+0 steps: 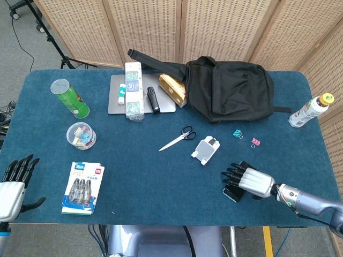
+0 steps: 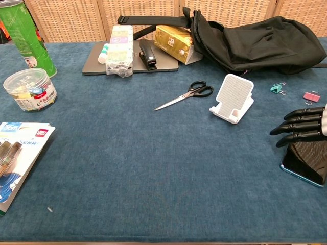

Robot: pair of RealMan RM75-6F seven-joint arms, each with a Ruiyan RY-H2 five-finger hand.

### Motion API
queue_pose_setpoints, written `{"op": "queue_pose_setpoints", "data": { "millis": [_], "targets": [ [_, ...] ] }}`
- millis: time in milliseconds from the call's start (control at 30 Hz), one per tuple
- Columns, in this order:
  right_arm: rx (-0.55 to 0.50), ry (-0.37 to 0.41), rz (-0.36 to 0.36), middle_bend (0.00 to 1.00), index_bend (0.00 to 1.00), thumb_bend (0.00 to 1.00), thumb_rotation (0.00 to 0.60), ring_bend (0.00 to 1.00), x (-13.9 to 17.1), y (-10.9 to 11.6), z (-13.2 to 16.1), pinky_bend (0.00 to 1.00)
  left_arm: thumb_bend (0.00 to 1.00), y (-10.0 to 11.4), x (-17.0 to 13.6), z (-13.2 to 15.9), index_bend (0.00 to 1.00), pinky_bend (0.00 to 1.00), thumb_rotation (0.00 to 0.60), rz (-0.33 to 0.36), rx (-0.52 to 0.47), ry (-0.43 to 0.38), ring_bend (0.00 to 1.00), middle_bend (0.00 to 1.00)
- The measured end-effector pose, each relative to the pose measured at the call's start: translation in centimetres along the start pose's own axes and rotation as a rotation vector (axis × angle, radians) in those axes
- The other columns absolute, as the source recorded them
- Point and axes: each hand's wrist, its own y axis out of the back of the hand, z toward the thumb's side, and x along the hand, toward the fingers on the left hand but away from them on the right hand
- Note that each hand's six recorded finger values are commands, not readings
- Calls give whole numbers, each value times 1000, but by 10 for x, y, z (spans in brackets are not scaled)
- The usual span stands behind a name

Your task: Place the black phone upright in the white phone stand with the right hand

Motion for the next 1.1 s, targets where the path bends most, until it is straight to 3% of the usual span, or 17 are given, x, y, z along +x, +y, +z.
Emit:
{"op": "queue_pose_setpoints", "data": {
  "millis": [300, 433, 600, 833, 1100],
  "targets": [
    [-16, 11, 13, 24, 97, 70, 600, 0, -8, 1, 3, 46, 0, -1, 0, 1, 0, 0, 600, -2, 2, 1, 0, 0],
    [-24, 5, 17, 74, 159, 119, 600, 16, -10, -1, 2, 97, 0, -1, 0, 0, 0, 0, 600, -3, 2, 4, 0, 0],
    [-34, 1, 16, 184, 314, 229, 600, 127, -11, -6, 1, 198, 0, -2, 1, -1, 0, 0, 600, -5, 2, 6, 0, 0],
    [-40, 3, -25, 421, 517, 364, 600, 356, -12, -8, 3, 385, 0, -2, 0, -1, 0, 0, 600, -6, 0, 6, 0, 0],
    [-49, -11, -111, 491, 598, 484, 600, 420, -6, -5, -1, 432, 0, -2, 0, -2, 0, 0, 600, -9, -1, 7, 0, 0]
  ]
}}
